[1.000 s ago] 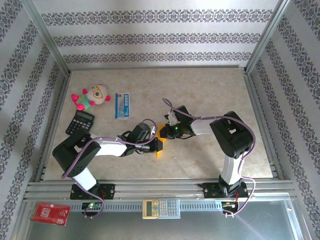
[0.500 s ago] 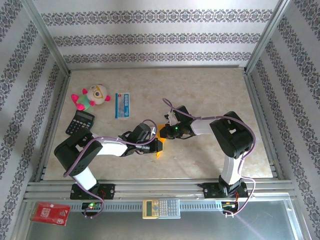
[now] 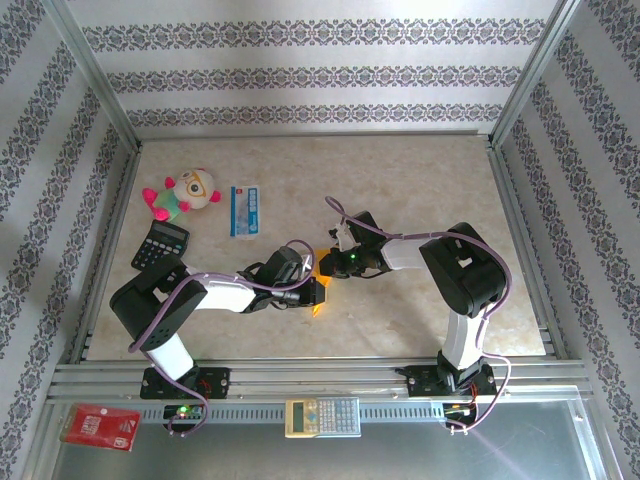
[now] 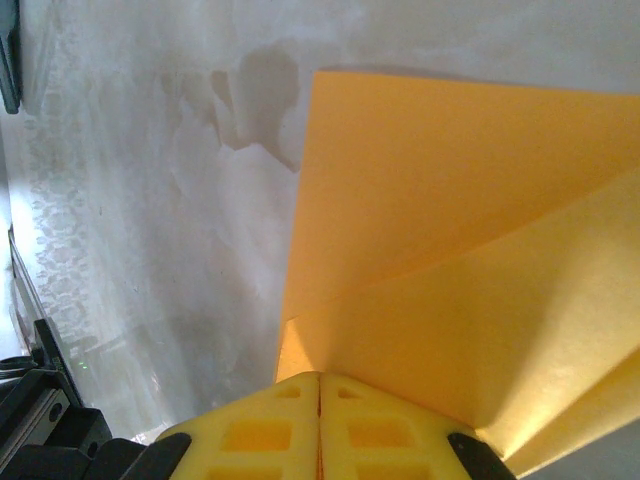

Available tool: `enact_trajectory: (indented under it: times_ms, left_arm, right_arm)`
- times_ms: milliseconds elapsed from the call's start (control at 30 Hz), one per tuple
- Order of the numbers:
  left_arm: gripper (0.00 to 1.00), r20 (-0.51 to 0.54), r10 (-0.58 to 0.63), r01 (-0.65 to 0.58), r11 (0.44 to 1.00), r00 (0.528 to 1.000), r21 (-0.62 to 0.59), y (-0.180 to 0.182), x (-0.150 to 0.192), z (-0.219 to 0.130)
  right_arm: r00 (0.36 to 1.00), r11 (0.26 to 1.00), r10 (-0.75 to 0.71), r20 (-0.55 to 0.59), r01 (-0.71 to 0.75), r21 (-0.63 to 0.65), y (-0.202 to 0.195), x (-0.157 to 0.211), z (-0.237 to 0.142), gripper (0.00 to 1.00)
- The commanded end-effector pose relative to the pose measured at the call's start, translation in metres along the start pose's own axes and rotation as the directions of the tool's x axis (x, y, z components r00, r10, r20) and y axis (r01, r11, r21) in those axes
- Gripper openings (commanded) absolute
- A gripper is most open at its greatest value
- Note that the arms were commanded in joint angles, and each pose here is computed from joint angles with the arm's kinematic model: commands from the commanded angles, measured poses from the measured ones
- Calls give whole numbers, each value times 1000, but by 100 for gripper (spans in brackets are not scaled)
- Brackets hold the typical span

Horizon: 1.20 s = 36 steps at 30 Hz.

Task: Fold a paper plane with a square sheet of paper (pick it up from the middle)
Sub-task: Fold the wing for the fifth time at the center of the table.

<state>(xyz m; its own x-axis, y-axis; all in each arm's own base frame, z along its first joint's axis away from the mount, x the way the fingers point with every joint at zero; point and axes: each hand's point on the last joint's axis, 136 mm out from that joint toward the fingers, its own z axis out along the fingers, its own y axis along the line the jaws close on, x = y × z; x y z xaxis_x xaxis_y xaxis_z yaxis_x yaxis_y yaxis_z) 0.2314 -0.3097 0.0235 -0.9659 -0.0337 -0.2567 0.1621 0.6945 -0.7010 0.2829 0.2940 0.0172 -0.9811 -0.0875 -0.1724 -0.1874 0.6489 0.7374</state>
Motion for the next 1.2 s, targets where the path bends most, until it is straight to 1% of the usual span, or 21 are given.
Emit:
enact_trajectory:
  times_ms: [0, 200, 300, 633, 1000, 1167]
  left_arm:
    - [16, -80, -17, 13, 999, 997, -46, 14, 20, 0]
    - [15, -113, -35, 26, 997, 993, -78, 23, 30, 0]
    - [15, -111, -34, 24, 996, 993, -89, 25, 30, -3]
    - [15, -109, -5, 0, 999, 994, -48, 7, 27, -11]
    - [14, -164, -39, 22, 995, 986, -102, 27, 44, -6]
    - [14, -142, -21, 11, 998, 990, -67, 14, 38, -12]
  right_arm:
    - [999, 997, 42, -13, -42, 59, -23, 8, 8, 8]
    - [999, 997, 44, -14, -43, 61, -24, 8, 8, 8]
    - [999, 997, 43, -11, -43, 62, -23, 7, 8, 8]
    - [999, 997, 46, -13, -45, 63, -24, 8, 8, 8]
    - [999, 997, 48, -15, -47, 65, -25, 9, 8, 8]
    - [999, 997, 50, -14, -49, 67, -26, 9, 7, 8]
